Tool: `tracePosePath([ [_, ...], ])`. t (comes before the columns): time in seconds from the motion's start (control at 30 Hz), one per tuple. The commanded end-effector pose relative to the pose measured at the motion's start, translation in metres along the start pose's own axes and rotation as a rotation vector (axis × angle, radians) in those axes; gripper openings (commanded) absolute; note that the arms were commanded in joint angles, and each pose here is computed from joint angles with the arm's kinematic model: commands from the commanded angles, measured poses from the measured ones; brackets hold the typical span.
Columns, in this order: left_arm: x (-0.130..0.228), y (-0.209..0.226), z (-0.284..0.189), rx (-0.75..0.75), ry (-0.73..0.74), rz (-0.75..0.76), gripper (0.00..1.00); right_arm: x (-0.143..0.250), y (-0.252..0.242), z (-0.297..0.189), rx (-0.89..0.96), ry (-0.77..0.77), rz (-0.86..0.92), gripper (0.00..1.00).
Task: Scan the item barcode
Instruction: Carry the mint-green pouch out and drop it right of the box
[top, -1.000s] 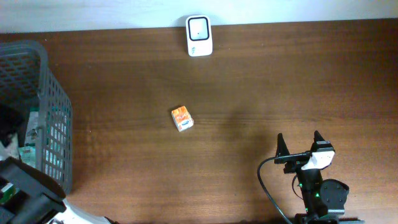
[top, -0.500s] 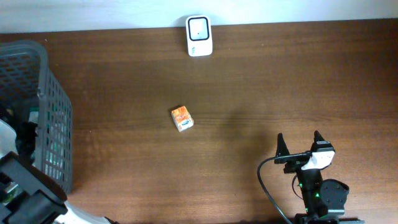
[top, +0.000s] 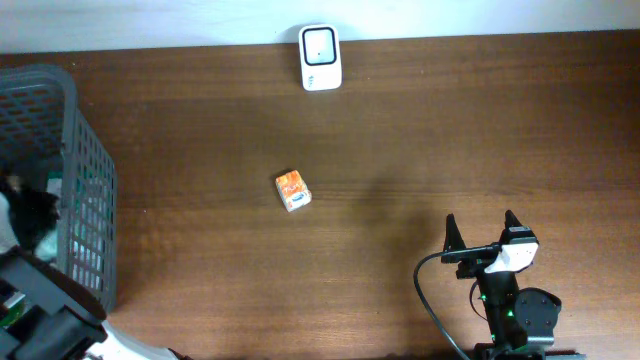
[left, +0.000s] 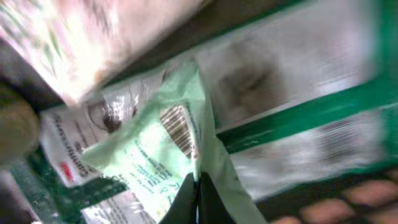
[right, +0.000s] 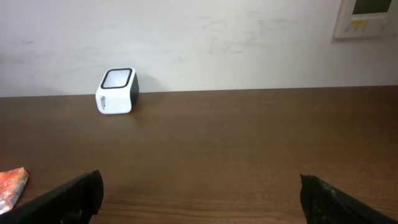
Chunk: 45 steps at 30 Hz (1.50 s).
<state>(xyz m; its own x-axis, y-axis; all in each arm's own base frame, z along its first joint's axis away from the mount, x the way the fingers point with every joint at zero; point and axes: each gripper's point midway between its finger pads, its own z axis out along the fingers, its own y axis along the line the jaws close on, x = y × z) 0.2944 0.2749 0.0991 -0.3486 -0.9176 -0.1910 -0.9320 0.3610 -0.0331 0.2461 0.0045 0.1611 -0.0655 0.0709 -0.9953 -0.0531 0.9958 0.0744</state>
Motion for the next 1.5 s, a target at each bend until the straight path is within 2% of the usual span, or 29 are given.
tracePosePath([
  [0.0,-0.052,-0.03,-0.105,0.155,-0.216,-0.01,0.0,0.002,0.0,0.0,-0.002,0.004,-0.006,0.98],
  [0.1,-0.062,-0.055,-0.207,0.344,-0.399,0.023,0.0,0.002,0.0,0.0,-0.002,0.004,-0.006,0.98],
  [0.27,-0.029,-0.075,-0.291,0.481,-0.553,0.103,0.0,0.002,0.0,0.0,-0.002,0.004,-0.006,0.98],
  [0.37,0.009,-0.098,-0.326,0.565,-0.596,0.22,0.0,0.002,0.0,0.0,-0.002,0.004,-0.006,0.98],
  [0.5,0.085,-0.152,-0.344,0.662,-0.558,0.509,0.0,0.002,0.0,0.0,-0.002,0.004,-0.006,0.98],
  [0.63,0.175,-0.204,-0.319,0.68,-0.409,0.754,0.0,0.002,0.0,0.0,-0.002,0.004,-0.006,0.98],
  [0.87,0.327,-0.272,-0.214,0.542,-0.128,1.128,0.0,0.002,0.0,0.0,-0.002,0.004,-0.006,0.98],
  [1.1,0.459,-0.297,-0.113,0.405,0.017,1.389,0.0,0.002,0.0,0.0,-0.002,0.004,-0.006,0.98],
  [1.27,0.483,-0.3,-0.05,0.23,-0.09,1.474,0.0,0.002,0.0,0.0,-0.002,0.004,-0.006,0.99],
  [1.37,0.491,-0.304,-0.032,0.213,-0.104,1.485,0.0,0.002,0.0,0.0,-0.002,0.004,-0.006,0.98],
  [1.4,0.492,-0.306,-0.03,0.216,-0.105,1.484,0.07,0.002,0.0,0.0,-0.002,0.004,-0.006,0.98],
  [1.47,0.492,-0.307,-0.03,0.219,-0.106,1.484,0.26,0.002,0.0,0.0,-0.002,0.004,-0.006,0.98],
])
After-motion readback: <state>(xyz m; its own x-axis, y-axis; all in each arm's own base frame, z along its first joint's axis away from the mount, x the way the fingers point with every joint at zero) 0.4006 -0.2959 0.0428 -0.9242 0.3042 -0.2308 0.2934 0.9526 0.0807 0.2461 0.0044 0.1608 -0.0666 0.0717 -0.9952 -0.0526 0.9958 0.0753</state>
